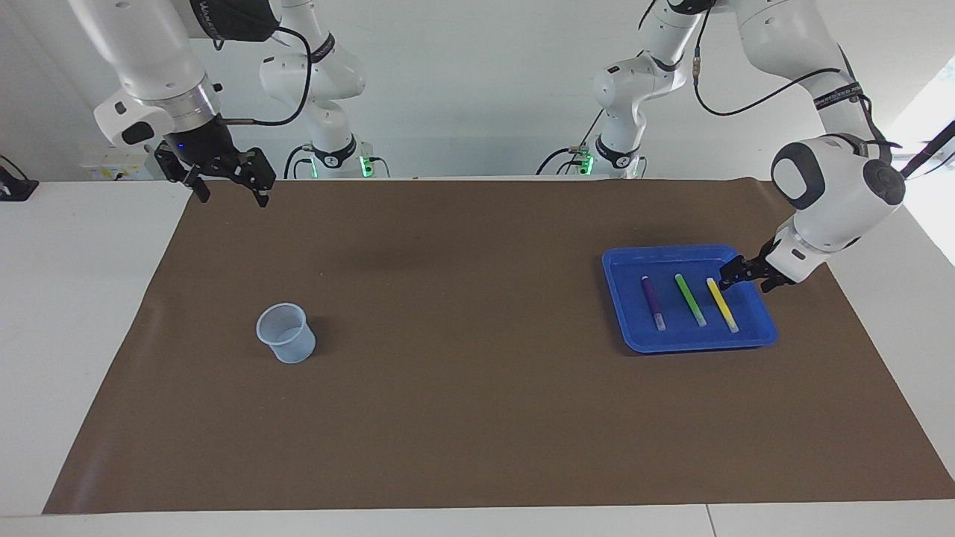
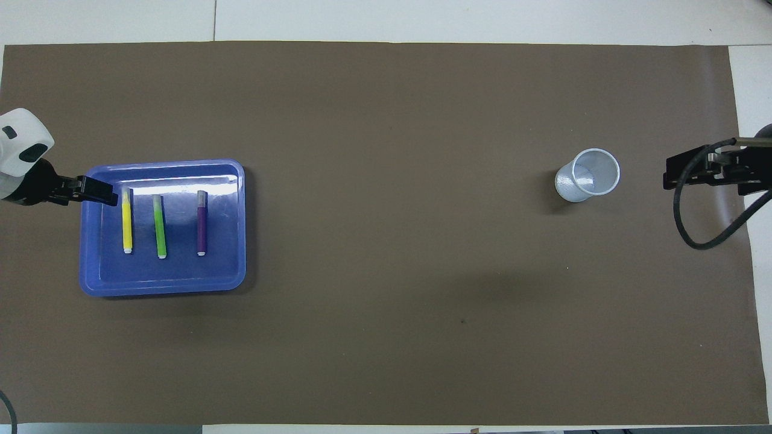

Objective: Transfer and insert pens with both arms
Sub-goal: 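Lower the left gripper and grasp the yellow pen, then lift the yellow pen with the left gripper while the right gripper approaches, then grasp the yellow pen tip with the right gripper from the left gripper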

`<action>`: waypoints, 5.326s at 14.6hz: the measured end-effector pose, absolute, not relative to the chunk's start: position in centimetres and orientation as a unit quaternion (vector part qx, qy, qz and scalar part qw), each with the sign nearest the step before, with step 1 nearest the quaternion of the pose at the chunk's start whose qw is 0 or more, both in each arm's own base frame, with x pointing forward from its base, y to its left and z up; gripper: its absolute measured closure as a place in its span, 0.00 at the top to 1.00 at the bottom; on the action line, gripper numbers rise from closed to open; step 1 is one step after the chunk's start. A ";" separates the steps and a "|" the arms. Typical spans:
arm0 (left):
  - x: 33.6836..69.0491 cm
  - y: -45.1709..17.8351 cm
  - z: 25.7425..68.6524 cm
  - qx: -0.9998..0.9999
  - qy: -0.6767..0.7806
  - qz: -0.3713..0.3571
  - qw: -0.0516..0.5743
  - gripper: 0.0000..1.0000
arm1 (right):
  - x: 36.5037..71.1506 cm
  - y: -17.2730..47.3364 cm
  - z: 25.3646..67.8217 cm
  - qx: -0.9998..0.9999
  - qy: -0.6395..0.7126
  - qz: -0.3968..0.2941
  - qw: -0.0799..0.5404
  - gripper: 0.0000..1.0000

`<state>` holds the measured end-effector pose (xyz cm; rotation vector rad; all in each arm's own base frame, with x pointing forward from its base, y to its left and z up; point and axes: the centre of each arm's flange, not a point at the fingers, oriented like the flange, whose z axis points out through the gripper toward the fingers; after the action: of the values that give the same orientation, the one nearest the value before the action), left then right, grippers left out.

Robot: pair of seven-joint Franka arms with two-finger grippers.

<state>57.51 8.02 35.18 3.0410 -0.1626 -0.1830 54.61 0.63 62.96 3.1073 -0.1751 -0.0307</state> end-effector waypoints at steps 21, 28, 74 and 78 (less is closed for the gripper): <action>58.0 8.5 30.8 0.996 -0.053 -0.065 0.019 0.61 | 54.6 0.6 63.0 0.998 -0.056 -0.010 0.015 1.00; 58.4 8.3 30.8 0.998 -0.042 -0.049 0.015 0.56 | 54.6 0.6 63.0 0.998 -0.056 -0.010 0.015 1.00; 45.3 -36.8 51.7 0.622 0.619 -0.345 0.333 0.16 | 54.0 18.6 63.3 0.978 -0.065 0.023 -0.196 0.99; 45.4 -36.9 51.6 0.598 0.628 -0.359 0.345 0.16 | 53.4 20.6 61.9 0.973 -0.064 0.026 -0.220 0.99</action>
<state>45.36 -36.95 51.64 1.5522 1.6319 -0.9322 53.42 20.61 61.89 3.5761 -0.2336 0.0957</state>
